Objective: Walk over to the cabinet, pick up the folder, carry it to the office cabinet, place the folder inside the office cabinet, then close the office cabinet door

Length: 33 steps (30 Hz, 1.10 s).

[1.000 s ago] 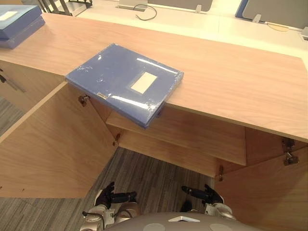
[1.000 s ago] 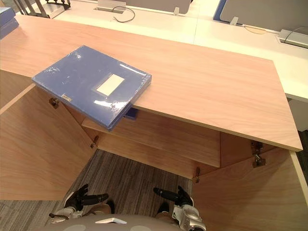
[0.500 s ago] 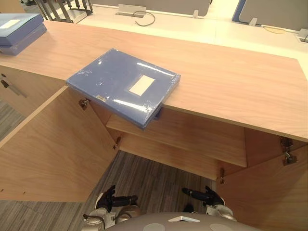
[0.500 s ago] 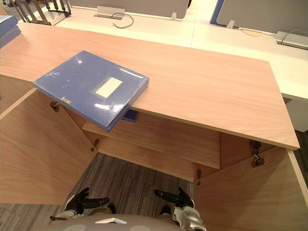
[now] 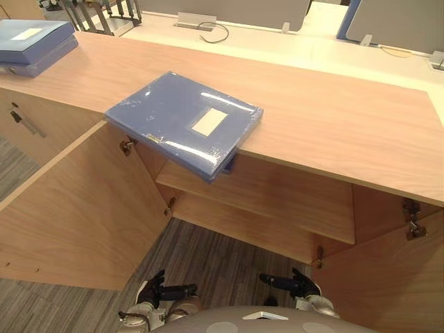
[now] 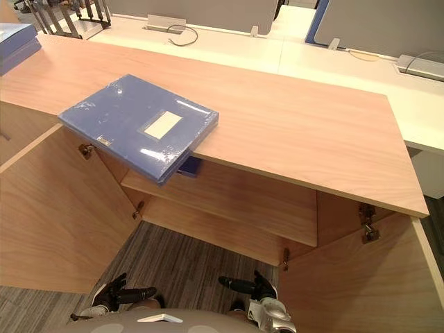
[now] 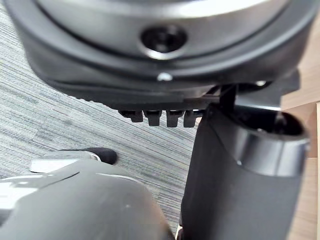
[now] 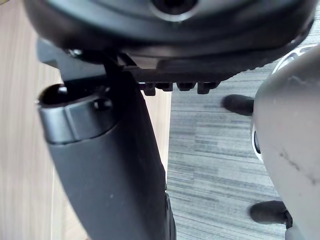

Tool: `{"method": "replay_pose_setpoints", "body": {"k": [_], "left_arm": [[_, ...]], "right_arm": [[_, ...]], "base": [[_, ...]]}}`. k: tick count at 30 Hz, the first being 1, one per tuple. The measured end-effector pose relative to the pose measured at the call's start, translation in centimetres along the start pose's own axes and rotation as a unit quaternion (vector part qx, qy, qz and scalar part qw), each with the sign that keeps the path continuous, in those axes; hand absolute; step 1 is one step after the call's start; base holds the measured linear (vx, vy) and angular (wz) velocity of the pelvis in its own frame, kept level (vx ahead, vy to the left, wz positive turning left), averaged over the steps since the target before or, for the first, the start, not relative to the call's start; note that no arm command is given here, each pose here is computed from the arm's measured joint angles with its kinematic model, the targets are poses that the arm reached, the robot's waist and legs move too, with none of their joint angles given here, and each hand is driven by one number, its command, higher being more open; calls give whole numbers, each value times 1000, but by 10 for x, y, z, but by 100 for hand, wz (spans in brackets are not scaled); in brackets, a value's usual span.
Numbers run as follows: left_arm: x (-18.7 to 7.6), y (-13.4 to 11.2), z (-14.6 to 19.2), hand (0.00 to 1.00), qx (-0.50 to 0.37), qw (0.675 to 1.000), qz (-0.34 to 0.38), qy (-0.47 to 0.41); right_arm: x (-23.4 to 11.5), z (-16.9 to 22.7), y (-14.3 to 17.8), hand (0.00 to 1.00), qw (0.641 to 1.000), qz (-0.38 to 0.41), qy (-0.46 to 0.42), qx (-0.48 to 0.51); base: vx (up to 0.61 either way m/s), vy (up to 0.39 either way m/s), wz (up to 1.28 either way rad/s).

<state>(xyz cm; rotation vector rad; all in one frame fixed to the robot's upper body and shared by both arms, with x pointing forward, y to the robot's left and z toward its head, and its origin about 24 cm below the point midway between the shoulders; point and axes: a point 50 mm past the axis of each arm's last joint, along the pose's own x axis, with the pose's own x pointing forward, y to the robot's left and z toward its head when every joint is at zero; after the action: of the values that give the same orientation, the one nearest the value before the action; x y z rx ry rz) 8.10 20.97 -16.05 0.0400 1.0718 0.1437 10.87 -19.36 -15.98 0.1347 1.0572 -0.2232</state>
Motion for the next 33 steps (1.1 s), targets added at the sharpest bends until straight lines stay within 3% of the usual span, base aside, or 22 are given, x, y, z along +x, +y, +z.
{"method": "replay_pose_setpoints", "body": {"k": [18, 25, 33], "left_arm": [[0, -3, -1, 100, -4, 1000, -2, 2], [-2, -2, -6, 100, -63, 998, 10, 7], [-4, -1, -11, 100, -68, 998, 12, 14]], "right_arm": [[0, 1, -3, 100, 1000, -1, 0, -29], [-2, -4, -7, 100, 1000, -7, 3, -26], [-2, -4, -9, 100, 1000, -10, 3, -22]], "base": [[-3, -3, -1], [53, -15, 17], [31, -12, 10]]}}
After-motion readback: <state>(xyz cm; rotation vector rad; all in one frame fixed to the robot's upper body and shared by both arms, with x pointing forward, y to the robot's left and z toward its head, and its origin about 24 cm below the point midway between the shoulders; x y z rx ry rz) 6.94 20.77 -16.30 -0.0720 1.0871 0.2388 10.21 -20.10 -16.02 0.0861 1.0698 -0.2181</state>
